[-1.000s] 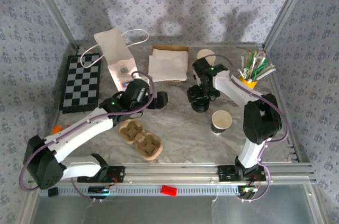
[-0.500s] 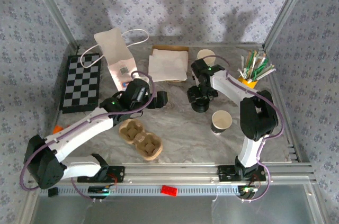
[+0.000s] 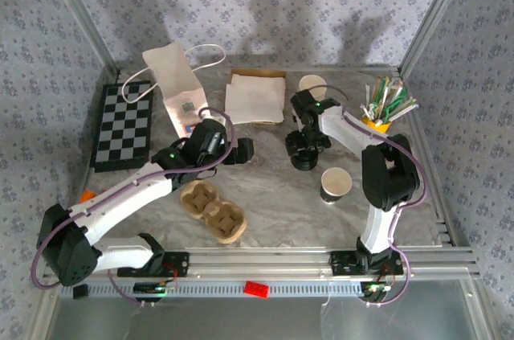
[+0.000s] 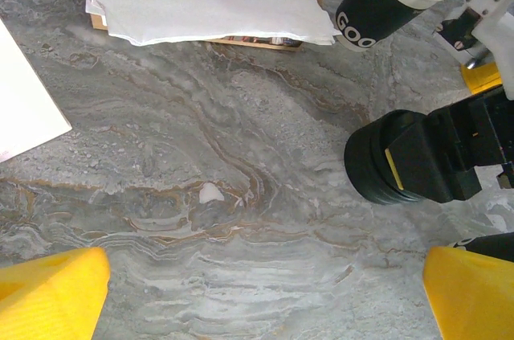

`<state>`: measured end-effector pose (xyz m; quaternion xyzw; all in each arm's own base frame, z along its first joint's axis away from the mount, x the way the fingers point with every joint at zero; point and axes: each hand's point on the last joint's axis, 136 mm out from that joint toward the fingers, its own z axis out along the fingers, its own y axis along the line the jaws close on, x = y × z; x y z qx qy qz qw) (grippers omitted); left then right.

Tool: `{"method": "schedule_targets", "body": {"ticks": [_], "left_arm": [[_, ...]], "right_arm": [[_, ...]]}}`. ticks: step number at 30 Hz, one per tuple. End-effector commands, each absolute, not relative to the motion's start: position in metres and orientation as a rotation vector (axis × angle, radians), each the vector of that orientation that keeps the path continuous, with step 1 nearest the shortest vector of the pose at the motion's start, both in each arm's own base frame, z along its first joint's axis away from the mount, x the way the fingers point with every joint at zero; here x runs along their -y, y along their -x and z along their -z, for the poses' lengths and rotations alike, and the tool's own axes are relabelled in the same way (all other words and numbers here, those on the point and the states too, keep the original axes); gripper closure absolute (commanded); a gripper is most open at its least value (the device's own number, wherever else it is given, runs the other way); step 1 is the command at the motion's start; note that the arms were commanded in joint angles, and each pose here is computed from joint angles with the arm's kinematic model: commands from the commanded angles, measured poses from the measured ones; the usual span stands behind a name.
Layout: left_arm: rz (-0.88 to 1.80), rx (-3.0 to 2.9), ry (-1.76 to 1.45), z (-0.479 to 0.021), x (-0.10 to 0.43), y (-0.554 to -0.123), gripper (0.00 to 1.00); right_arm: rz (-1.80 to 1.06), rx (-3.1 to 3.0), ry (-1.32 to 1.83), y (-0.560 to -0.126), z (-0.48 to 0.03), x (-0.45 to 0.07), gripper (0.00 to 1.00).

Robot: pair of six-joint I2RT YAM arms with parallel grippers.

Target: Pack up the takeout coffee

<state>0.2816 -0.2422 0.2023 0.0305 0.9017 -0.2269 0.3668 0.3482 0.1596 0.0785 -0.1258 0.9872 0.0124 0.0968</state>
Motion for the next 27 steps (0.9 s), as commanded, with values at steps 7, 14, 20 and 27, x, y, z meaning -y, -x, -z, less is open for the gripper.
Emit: {"method": "schedule_targets", "body": {"ticks": [7, 14, 20, 27], "left_arm": [[0.604, -2.308, -0.069, -0.211, 0.246, -0.286, 0.0], [0.627, -2.296, -0.069, -0.217, 0.248, -0.286, 0.0], [0.645, -2.29, -0.066, -0.22, 0.25, -0.287, 0.0], [0.657, -2.289, -0.069, -0.22, 0.254, -0.288, 0.0]], "right_arm": [[-0.098, -2.879, 0.351, -0.353, -0.105, -0.164, 0.25], [-0.138, -2.825, 0.286, -0.354, -0.13, -0.155, 0.25], [-0.142, -2.819, 0.259, -0.351, -0.143, -0.15, 0.25], [-0.158, -2.818, 0.233, -0.356, -0.134, -0.152, 0.25]]}}
